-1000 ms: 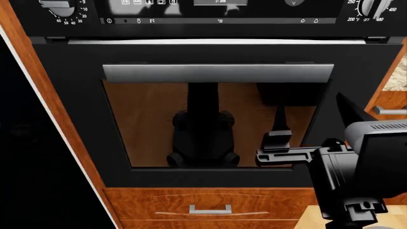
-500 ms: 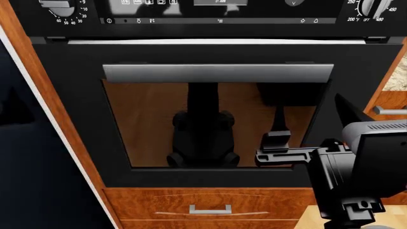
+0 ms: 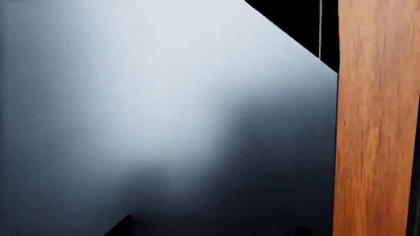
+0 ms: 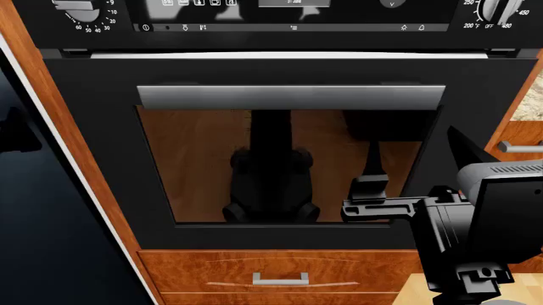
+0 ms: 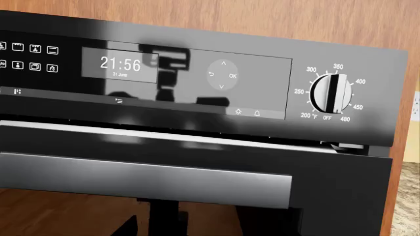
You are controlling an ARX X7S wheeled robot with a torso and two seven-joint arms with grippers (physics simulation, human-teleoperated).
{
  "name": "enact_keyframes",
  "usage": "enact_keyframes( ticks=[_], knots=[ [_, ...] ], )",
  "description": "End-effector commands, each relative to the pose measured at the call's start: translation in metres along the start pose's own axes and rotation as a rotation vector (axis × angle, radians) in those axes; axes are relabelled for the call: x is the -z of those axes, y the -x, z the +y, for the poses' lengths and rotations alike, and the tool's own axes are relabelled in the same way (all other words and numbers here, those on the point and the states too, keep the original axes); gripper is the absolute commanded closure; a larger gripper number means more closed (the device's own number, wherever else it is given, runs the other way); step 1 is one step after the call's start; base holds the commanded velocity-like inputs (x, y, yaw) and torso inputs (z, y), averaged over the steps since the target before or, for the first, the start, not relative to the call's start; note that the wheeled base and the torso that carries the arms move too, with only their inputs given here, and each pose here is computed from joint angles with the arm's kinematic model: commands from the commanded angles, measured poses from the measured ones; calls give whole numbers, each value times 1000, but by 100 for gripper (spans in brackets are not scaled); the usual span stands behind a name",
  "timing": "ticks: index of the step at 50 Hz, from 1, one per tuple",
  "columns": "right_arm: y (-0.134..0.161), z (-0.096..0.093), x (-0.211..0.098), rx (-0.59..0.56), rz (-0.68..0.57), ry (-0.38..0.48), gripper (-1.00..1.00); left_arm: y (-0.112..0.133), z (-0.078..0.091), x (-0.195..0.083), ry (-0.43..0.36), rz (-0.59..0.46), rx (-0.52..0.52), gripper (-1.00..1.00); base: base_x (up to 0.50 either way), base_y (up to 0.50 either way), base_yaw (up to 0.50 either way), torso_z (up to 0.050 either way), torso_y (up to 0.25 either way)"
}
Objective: Close the fridge door
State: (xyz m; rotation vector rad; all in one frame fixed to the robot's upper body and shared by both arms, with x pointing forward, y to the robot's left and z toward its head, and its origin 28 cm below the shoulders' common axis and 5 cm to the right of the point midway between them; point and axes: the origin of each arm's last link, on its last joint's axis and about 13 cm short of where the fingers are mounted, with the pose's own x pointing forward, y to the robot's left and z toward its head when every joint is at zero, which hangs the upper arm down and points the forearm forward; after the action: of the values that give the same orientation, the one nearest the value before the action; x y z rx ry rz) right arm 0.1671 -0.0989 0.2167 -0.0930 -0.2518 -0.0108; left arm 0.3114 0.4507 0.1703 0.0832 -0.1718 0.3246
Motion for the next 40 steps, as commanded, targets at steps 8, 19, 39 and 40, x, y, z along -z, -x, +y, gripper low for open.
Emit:
enact_keyframes(
  ticks=[8,19,39,40],
  knots=[
    [0,0,0,1,2,2,-100,-22,-9,5,130,-78,353,-100,0,0,-3,0,0],
    [1,1,1,1,4,2,-100,-34,-15,-8,147,-106,404,-100,6,0,-10,0,0],
    [0,0,4,5,11,-3,-100,-57,-19,-48,186,-194,457,-100,20,0,-24,2,0],
    [0,0,4,5,10,-3,-100,-57,-19,-48,187,-194,457,-100,25,0,-30,11,0]
  ],
)
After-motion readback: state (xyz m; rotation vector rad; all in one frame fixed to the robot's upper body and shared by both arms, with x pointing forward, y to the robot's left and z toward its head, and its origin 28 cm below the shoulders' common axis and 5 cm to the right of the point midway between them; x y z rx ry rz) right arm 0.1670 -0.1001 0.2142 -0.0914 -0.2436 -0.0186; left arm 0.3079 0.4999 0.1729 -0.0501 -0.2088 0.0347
